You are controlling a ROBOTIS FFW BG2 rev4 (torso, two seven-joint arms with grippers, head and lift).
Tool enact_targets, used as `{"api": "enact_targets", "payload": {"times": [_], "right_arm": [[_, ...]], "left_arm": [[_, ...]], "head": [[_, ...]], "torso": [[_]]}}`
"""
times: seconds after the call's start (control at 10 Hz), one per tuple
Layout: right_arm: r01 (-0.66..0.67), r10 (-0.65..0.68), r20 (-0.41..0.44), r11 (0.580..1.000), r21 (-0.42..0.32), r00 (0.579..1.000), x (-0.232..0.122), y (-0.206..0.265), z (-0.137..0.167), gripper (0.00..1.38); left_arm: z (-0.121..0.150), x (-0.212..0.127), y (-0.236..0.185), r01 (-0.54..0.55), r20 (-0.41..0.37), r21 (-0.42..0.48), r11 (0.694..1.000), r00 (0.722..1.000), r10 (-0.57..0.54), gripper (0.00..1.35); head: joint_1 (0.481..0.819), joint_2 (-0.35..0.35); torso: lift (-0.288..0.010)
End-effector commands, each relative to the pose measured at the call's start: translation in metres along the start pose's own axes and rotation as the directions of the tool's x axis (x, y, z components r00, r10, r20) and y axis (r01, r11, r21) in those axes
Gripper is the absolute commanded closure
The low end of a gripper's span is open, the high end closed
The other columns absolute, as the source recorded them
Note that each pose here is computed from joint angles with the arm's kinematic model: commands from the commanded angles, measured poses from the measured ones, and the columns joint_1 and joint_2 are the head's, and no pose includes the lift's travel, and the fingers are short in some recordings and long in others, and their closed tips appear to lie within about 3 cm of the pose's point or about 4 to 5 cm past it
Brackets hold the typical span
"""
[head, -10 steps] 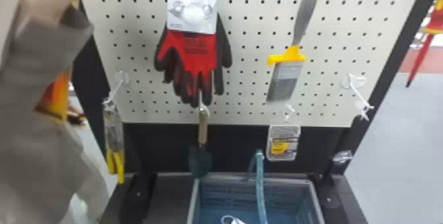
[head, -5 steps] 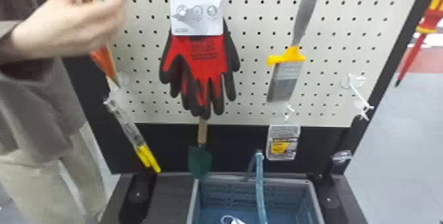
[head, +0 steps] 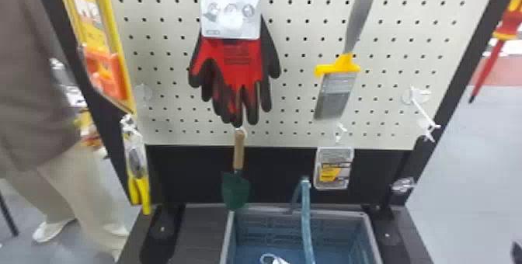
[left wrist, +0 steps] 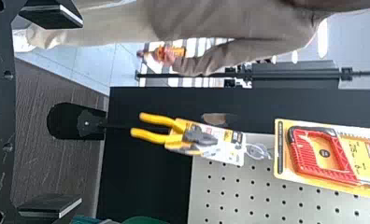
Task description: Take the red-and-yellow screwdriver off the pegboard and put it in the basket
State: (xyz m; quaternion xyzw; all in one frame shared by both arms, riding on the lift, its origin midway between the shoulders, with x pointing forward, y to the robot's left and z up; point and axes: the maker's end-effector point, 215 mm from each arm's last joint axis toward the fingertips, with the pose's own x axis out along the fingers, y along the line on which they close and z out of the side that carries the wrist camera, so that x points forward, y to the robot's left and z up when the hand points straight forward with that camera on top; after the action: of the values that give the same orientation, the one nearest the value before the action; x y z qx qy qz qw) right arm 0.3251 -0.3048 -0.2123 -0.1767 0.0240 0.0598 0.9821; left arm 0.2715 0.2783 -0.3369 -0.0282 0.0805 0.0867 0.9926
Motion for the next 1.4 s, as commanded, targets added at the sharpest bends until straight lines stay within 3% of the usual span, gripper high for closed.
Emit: {"api": "enact_targets", "payload": {"times": [0.0,0.1,0.2,0.4,0.6,0.9,1.0,1.1,1.3], "right_arm": [[-0.035,0.038,0.036,0.994,-0.101,0.999,0.008,0.008,0.023,0.44],[-0.004,0.012,0.049,0.987,-0.16,0.999,0.005,0.003,0.043,0.44],[0.056,-0.041,0.091,0.985,-0.164,0.995,-0.002,-0.005,0.053,0.44],[0.102,-0.088,0.113,0.987,-0.124,0.99,-0.005,-0.009,0.057,0.4],[0.098,-0.096,0.1,0.995,-0.016,0.99,-0.002,-0.007,0.046,0.38],[0.094,-0.097,0.134,0.995,0.031,0.986,0.0,-0.01,0.075,0.5],[0.015,-0.026,0.129,0.996,0.086,0.991,0.011,-0.002,0.057,0.47],[-0.032,0.015,0.087,0.981,0.194,0.996,0.021,0.007,0.035,0.46],[-0.039,0.033,0.048,0.991,0.128,0.998,0.025,0.002,0.065,0.46]], "left_arm": [[-0.01,-0.003,-0.007,-0.035,-0.019,-0.104,0.994,0.999,0.033,0.0],[-0.002,-0.005,-0.007,-0.056,0.006,-0.086,0.995,0.998,0.057,0.0],[0.015,-0.008,-0.004,-0.08,0.064,-0.041,0.996,0.994,0.083,0.0],[0.019,-0.012,0.003,-0.118,0.106,-0.039,0.992,0.987,0.121,0.0],[0.012,-0.009,0.006,-0.131,0.106,-0.08,0.988,0.985,0.14,0.0],[0.008,-0.002,-0.003,-0.1,0.089,-0.113,0.988,0.99,0.111,0.0],[0.004,-0.003,-0.002,-0.104,0.075,-0.124,0.987,0.991,0.114,0.0],[0.007,-0.002,-0.003,-0.104,0.083,-0.122,0.987,0.99,0.114,0.0],[0.011,0.0,-0.006,-0.088,0.096,-0.124,0.988,0.99,0.1,0.0]], "head": [[0.549,0.0],[0.549,0.0],[0.549,0.0],[0.549,0.0],[0.549,0.0],[0.549,0.0],[0.549,0.0],[0.549,0.0],[0.549,0.0]], "torso": [[-0.1],[-0.1],[-0.1],[-0.1],[-0.1],[-0.1],[-0.1],[-0.1],[-0.1]]}}
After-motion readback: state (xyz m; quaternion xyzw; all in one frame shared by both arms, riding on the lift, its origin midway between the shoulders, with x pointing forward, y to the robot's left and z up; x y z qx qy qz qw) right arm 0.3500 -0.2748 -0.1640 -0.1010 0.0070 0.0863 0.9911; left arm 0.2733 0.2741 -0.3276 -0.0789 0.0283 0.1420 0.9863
